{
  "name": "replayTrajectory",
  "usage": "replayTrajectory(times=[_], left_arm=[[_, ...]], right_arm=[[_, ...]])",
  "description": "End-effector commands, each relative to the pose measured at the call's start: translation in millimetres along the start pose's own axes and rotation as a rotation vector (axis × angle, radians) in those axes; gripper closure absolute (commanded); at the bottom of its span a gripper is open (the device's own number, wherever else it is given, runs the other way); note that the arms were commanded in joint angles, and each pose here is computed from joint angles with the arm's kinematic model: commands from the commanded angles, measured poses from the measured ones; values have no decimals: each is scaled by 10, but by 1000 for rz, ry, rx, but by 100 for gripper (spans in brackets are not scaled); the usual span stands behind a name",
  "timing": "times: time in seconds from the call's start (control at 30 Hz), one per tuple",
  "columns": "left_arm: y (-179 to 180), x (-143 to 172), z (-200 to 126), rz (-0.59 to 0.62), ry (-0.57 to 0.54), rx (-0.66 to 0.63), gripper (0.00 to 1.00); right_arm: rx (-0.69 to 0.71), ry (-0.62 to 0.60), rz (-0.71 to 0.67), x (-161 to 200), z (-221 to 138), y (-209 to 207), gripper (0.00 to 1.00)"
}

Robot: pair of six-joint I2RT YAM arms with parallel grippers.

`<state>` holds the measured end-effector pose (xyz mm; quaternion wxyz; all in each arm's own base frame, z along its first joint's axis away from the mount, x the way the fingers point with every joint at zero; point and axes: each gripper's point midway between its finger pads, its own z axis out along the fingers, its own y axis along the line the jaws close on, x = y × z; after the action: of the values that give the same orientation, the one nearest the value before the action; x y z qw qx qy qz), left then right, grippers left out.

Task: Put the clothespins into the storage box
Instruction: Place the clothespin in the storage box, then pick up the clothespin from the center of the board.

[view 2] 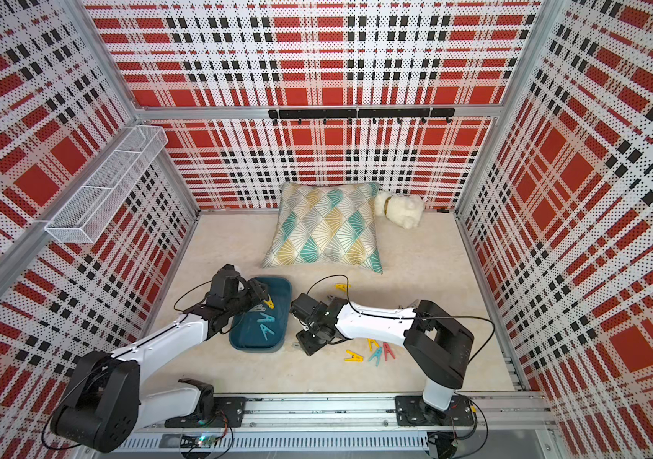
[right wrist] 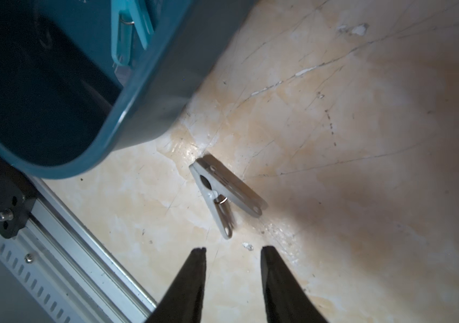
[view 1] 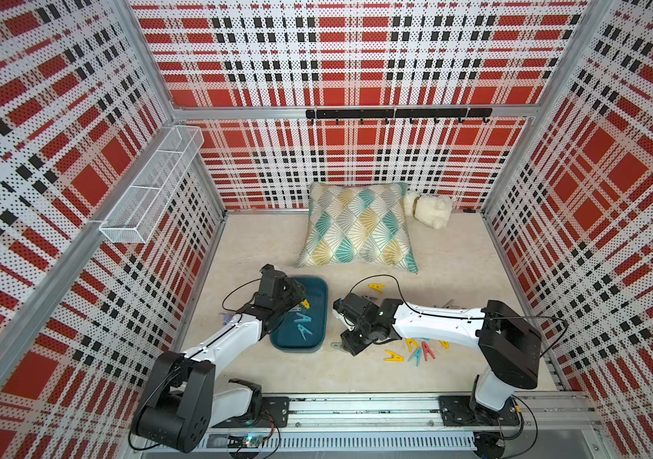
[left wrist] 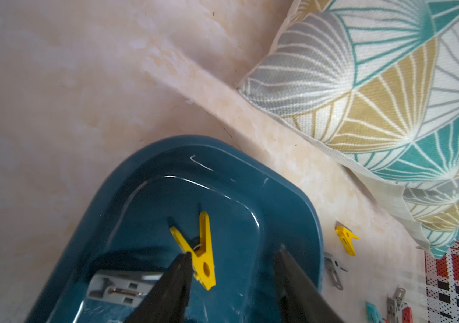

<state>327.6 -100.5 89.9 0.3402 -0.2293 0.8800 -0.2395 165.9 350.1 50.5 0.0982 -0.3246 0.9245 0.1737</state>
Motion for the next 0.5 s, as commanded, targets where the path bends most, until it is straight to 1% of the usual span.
replayTrajectory(times=[0.0, 0.27, 0.47], left_arm=[[-71, -86, -91, 10, -27, 19, 47], [-101, -67, -208, -4, -37, 52, 48], [-94, -40, -237, -10, -34, 59, 49]], right_arm=[[-18, 1, -21, -48, 51, 93, 61], [-13, 21, -38, -64, 163, 119, 65], [-18, 36, -51, -51, 208, 157, 67]])
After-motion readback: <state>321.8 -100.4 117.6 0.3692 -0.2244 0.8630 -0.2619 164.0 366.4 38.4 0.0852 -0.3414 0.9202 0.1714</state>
